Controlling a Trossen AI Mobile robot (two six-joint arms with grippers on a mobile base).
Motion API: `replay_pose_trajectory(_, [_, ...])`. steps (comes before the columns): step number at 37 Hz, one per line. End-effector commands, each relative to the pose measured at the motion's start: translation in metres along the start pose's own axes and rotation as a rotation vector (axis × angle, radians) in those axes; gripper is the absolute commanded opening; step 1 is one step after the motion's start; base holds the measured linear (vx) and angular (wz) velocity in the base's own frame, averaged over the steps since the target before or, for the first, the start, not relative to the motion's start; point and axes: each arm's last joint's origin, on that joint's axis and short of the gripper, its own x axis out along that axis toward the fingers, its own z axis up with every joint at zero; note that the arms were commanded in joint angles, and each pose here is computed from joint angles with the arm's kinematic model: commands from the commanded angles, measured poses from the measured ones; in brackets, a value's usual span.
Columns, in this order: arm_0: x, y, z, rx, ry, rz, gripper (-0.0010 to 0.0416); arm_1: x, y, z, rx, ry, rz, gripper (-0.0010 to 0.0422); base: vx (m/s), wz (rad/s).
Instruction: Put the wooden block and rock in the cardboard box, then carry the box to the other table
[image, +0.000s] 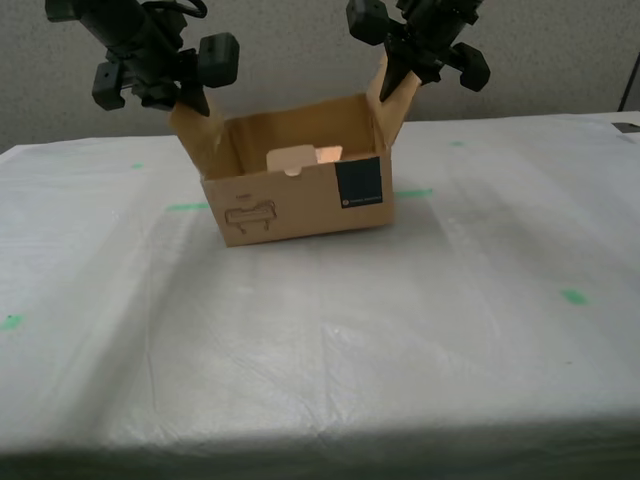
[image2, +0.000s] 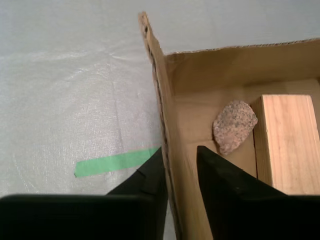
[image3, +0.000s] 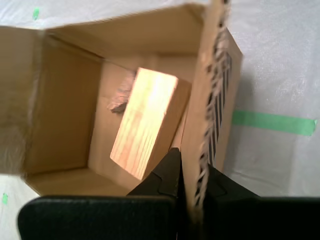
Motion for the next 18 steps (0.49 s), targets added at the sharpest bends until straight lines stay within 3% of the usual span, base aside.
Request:
replay_pose_trajectory(1, [-0.0008, 0.0006, 0.0011, -0.002, -0.01, 0.0, 0.0001, -0.0003, -0.0001, 0.0007, 0.003, -0.004, 0.001, 0.0107, 0.0, 0.0])
replay_pose_trajectory(18, [0.0005, 0.0002, 0.0014, -0.007, -0.025, 0.003, 0.0001, -0.0003, -0.0002, 0.0009, 0.003, -0.006, 0.001, 0.0255, 0.0, 0.0])
